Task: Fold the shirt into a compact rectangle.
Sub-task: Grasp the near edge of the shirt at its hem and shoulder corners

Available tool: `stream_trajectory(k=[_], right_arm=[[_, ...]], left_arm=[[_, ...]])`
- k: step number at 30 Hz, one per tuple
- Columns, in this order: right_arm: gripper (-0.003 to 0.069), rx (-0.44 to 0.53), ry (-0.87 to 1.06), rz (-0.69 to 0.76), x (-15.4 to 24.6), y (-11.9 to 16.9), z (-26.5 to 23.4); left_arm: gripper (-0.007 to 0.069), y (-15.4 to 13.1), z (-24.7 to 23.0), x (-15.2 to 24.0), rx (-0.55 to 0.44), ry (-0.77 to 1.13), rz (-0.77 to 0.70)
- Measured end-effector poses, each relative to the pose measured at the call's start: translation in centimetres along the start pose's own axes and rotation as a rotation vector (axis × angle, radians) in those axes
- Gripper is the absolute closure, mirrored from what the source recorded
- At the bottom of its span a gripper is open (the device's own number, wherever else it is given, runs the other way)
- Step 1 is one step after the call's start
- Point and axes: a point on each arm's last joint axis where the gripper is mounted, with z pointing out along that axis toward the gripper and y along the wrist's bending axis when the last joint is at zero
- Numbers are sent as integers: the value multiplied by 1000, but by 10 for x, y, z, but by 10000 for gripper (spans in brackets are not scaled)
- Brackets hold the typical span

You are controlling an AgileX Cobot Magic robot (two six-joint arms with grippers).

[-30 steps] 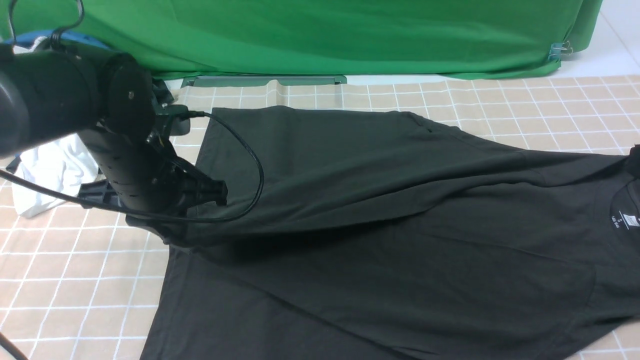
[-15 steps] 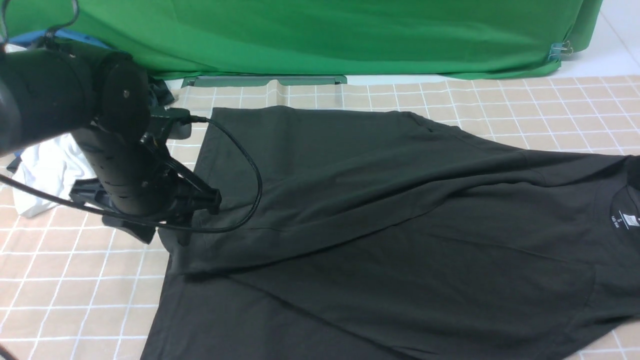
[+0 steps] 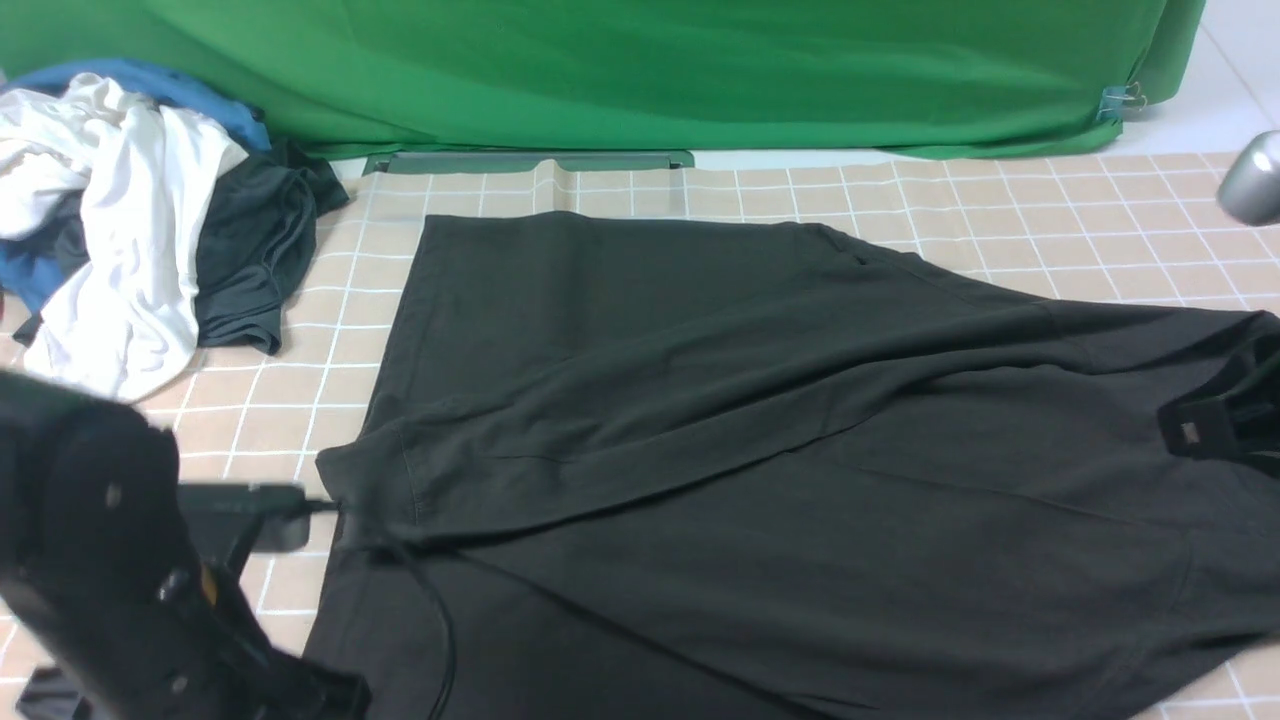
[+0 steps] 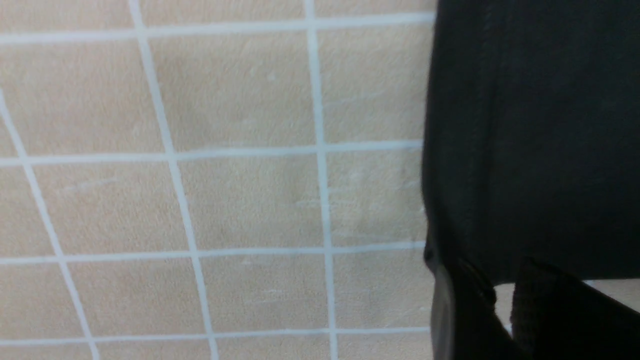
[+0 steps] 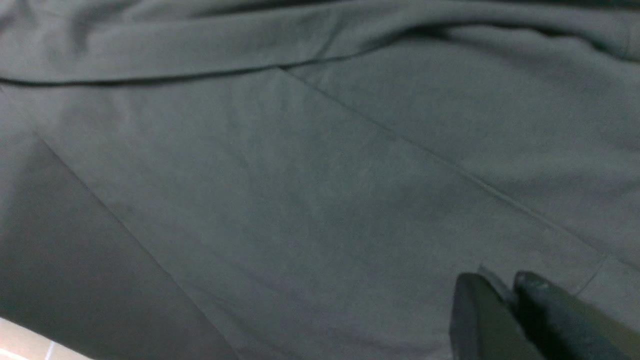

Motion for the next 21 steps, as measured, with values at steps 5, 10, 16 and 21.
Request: stream_trajectory(k=[5,10,16,21], right_arm=[[536,3,4,4,-3,-1,7],[536,4,-7,4,-5,-1,7],[529,4,-11,-4,-5,-1,7],[522,2,-3,-21,-5,-1,6]], left_arm=[[219,0,9,1,17,-14,-17],[103,-3,23,-6,24,25,-38],[185,-6,41,-12,20,124,-64],[522,-7,40,-13,23,124,-30]])
